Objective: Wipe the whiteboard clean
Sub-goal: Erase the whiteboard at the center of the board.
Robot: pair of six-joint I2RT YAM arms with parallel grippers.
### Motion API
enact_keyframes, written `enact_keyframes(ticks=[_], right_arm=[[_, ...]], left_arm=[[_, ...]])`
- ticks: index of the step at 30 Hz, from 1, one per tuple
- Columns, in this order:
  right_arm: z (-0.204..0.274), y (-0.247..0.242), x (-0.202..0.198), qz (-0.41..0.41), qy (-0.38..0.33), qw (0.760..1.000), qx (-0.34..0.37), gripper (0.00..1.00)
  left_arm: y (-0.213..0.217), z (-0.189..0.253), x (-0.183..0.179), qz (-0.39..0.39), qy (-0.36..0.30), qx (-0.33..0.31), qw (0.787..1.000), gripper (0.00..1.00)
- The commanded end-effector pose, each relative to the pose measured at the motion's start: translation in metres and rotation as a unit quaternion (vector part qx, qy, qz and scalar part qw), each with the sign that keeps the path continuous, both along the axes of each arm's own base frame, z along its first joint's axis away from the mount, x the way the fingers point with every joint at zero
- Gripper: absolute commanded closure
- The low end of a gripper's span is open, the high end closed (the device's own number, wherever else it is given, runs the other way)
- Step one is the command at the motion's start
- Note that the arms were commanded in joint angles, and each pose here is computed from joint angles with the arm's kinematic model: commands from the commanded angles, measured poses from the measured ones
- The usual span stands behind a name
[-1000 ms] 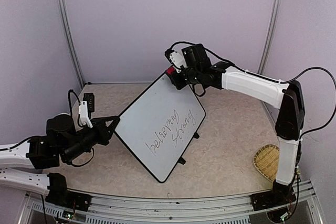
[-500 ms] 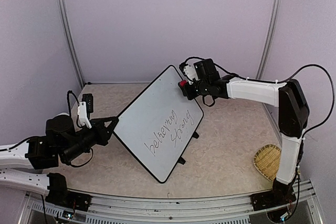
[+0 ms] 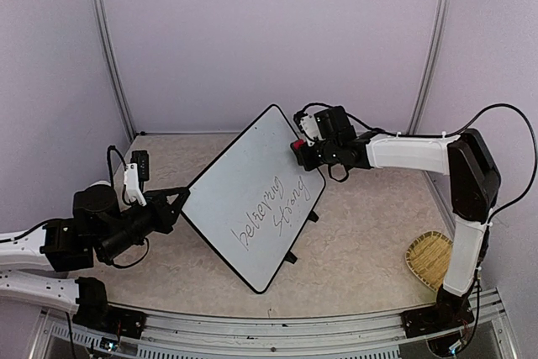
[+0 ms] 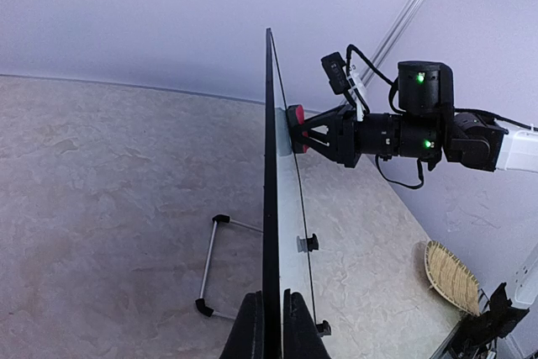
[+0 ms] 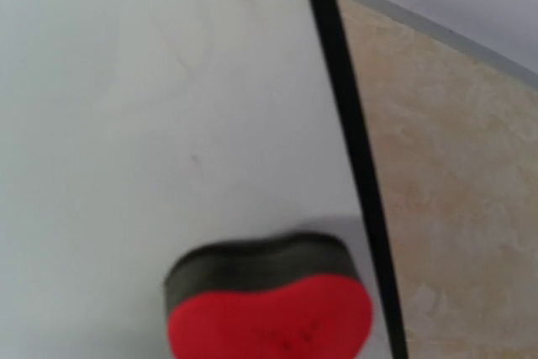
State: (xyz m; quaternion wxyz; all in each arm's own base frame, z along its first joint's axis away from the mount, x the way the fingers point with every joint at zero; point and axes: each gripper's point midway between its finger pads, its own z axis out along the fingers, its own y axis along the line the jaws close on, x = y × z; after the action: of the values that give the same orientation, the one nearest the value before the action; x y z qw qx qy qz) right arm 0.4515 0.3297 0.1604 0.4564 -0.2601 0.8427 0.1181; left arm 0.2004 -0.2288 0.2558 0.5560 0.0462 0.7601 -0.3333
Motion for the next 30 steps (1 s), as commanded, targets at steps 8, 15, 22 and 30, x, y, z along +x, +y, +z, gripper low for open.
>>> enact_keyframes(ticks=[8,15,22,30], right_arm=[[0.036,0.024,0.02,0.01,0.0,1.0,-0.001,0.81],[0.05,0.034,0.046,-0.002,-0.008,1.0,-0.022,0.81],[0.051,0.035,0.057,-0.015,-0.016,0.999,-0.044,0.8],[0.062,0.063,0.04,0.038,-0.052,0.996,-0.059,0.8]], left_arm=[[-0.031,-0.017,-0.032,-0.125,-0.005,0.051,0.991,1.0],[-0.031,-0.017,-0.032,-0.125,-0.005,0.054,0.991,1.0],[-0.03,-0.019,-0.031,-0.123,-0.004,0.055,0.991,1.0],[-0.033,-0.019,-0.031,-0.126,-0.004,0.055,0.991,1.0]])
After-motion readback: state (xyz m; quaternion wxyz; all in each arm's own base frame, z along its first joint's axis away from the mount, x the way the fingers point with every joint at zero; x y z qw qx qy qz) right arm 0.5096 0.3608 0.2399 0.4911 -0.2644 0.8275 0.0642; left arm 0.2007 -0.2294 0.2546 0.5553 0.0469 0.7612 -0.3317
